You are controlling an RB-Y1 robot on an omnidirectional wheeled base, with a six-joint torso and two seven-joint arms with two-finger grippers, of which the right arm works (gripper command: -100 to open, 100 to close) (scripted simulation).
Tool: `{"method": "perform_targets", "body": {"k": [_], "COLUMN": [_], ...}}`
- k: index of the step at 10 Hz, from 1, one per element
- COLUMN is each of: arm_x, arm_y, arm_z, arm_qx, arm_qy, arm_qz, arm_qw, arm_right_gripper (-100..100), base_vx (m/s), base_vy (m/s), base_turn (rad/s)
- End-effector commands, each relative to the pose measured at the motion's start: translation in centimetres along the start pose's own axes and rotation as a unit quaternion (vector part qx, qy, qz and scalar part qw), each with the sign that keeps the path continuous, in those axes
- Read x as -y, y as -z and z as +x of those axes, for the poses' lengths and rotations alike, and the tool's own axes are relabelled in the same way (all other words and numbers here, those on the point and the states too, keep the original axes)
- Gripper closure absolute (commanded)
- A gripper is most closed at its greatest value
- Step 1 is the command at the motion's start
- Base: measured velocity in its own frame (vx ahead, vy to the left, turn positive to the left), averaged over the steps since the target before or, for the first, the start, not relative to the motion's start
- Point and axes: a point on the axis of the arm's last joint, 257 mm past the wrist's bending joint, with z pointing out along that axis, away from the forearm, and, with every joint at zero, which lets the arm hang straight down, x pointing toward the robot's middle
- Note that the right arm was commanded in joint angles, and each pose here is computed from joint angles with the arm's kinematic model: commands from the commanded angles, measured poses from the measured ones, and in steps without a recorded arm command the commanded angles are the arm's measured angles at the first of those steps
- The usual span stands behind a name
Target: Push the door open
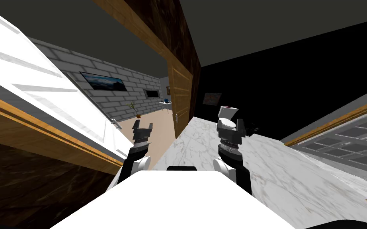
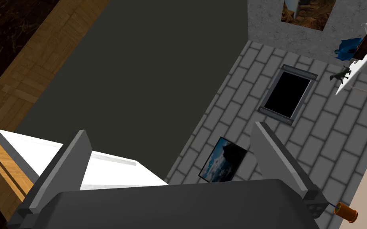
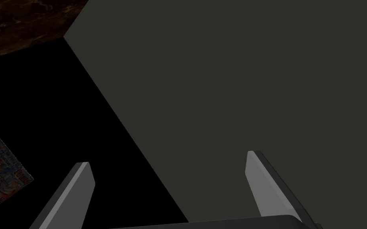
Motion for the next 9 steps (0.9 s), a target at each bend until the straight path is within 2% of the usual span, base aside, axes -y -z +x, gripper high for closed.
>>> {"method": "perform_targets", "body": {"k": [1, 5, 8, 9], "arm_x": [1.2, 3.7, 5.8, 7.0], "arm_y": [0.35, 1.12, 1.86, 2.34], "arm_z": [-0.1, -0.5, -0.8, -1.0], "arm_qx": [-0.001, 0.000, 0.003, 0.007], "arm_qy": [-0.016, -0.048, -0.076, -0.092], "arm_qz": [0.011, 0.032, 0.050, 0.061], "arm_qw": [0.9998, 0.9983, 0.9959, 0.9939], "arm_right_gripper": [-100, -100, -100, -100], "base_vx": [0.046, 0.087, 0.086, 0.092], "base_vy": [-0.022, -0.050, -0.058, -0.071], "base_turn": [0.258, 0.198, 0.193, 0.263]}}
